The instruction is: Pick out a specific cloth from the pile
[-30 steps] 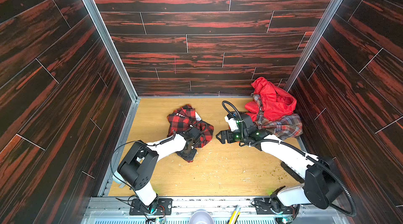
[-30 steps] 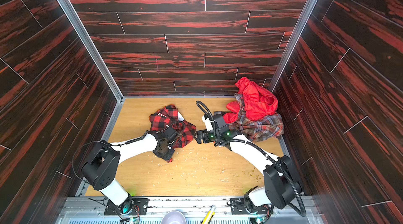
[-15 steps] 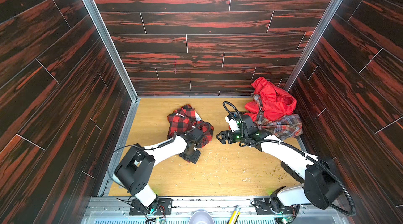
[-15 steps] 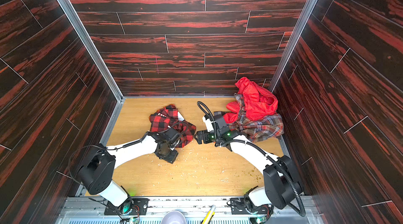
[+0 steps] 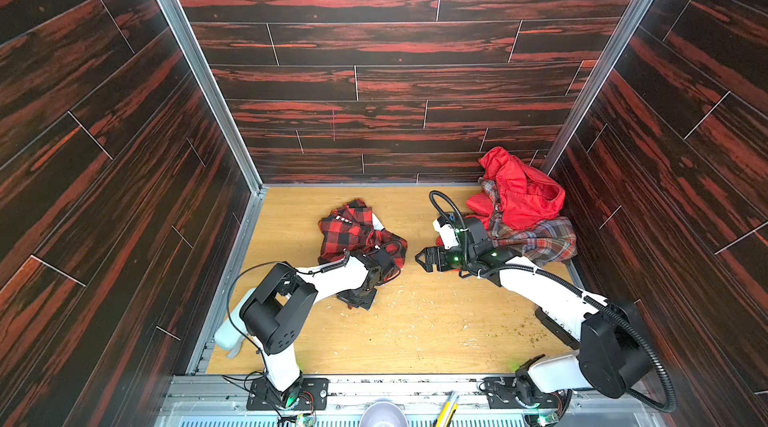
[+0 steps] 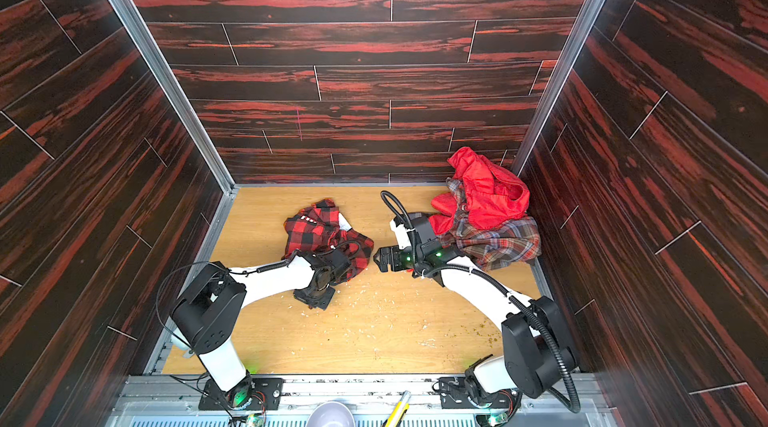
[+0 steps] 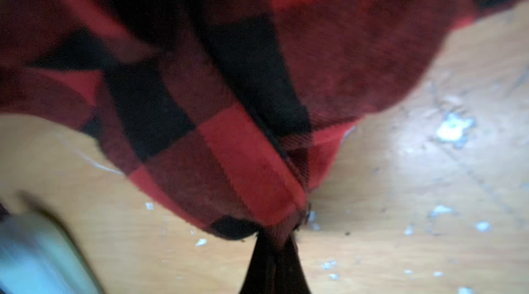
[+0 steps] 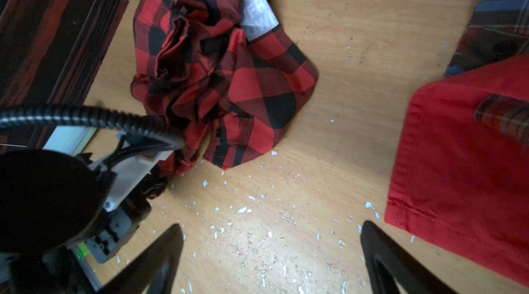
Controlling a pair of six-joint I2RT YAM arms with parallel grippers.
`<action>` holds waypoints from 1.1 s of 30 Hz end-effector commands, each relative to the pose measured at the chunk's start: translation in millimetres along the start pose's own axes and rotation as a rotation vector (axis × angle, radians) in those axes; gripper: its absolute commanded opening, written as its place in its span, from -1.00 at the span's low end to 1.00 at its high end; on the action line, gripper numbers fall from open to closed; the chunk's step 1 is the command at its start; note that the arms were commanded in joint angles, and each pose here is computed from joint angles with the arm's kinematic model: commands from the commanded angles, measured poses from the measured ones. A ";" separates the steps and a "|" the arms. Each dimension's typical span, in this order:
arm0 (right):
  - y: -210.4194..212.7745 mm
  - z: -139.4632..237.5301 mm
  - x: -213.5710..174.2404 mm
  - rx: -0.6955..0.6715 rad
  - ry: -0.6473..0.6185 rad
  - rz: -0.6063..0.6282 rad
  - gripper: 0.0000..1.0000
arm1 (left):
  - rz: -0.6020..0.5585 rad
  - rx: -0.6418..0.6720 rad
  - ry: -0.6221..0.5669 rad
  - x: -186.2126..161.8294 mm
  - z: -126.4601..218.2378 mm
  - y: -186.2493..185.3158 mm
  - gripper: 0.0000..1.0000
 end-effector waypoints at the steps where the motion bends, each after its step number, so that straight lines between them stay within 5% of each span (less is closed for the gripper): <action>1: 1.6 6.9 -0.8 0.017 -0.013 0.004 0.95 | 0.036 0.058 -0.124 12.2 48.1 19.4 -1.00; 7: 1.5 6.2 0.6 0.023 -0.015 0.000 0.95 | 0.031 0.162 -0.301 48.6 111.8 47.0 -1.00; 13: 2.5 9.1 1.7 0.023 -0.022 0.003 0.95 | 0.031 0.237 -0.389 108.0 126.0 71.4 -1.00; 24: 3.0 14.7 1.4 0.019 -0.017 0.005 0.95 | 0.029 0.171 -0.381 232.0 68.8 68.9 -1.00; 33: 3.9 15.3 3.5 0.026 -0.010 0.011 0.95 | 0.090 -0.044 -0.238 250.4 -12.4 54.6 -1.00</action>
Point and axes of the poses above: each gripper's point midway between its finger pads, its own z axis back along the fingers, its own y axis along the line the jaws close on, x = y × z, the point moved 10 cm from there along z, back along the fingers, and after that the axes turned 8 degrees about z, right-handed, at the moved point
